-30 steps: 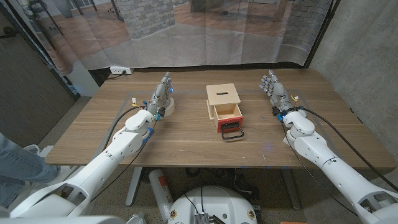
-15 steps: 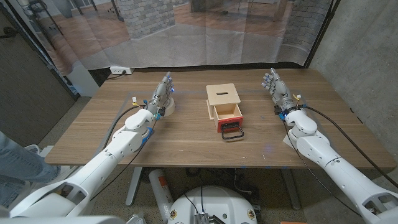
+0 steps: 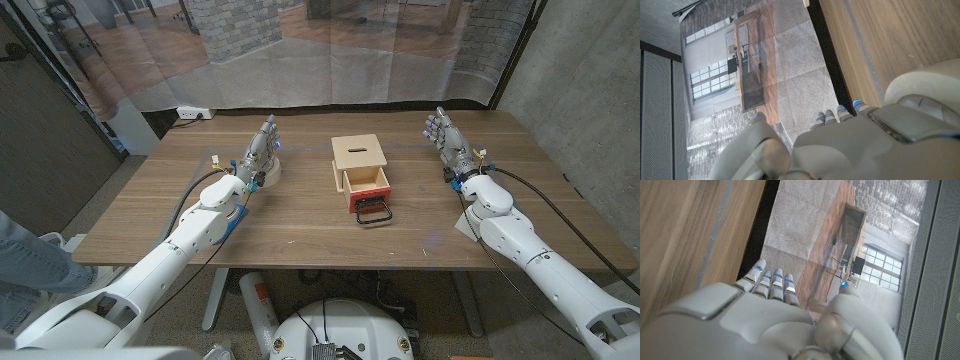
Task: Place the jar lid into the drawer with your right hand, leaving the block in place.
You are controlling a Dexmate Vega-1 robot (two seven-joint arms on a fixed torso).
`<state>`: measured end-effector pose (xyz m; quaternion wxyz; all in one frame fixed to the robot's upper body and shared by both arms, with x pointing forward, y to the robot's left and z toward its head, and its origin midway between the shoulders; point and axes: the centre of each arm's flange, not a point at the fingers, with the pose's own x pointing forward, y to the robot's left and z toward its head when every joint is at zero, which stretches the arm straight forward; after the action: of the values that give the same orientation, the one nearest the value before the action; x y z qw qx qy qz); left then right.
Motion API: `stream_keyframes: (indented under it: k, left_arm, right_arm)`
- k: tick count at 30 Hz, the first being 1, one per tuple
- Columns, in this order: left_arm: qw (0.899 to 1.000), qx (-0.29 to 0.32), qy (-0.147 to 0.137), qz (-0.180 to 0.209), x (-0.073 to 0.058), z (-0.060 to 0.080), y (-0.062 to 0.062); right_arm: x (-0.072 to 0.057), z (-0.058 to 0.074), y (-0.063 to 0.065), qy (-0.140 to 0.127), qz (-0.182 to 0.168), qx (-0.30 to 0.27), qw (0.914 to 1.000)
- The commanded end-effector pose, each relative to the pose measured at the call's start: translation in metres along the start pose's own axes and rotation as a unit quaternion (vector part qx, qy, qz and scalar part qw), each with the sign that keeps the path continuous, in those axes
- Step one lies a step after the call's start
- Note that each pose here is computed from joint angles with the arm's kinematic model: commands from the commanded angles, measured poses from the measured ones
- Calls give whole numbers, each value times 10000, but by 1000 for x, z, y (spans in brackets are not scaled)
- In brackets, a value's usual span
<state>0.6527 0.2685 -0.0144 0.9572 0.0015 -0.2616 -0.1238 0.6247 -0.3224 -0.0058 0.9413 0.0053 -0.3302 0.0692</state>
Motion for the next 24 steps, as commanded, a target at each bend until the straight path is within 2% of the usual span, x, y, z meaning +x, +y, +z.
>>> stream_keyframes:
  k: [1,24]
  left_arm:
    - [10000,30,-26,7,-1,3,-1]
    - [9999,131,-40,-6,-9,8,-3]
  right_arm:
    - [-5,6,-8,-23,-24,-105,9999]
    - [-21,15,-26,-38,-221,-488,9986]
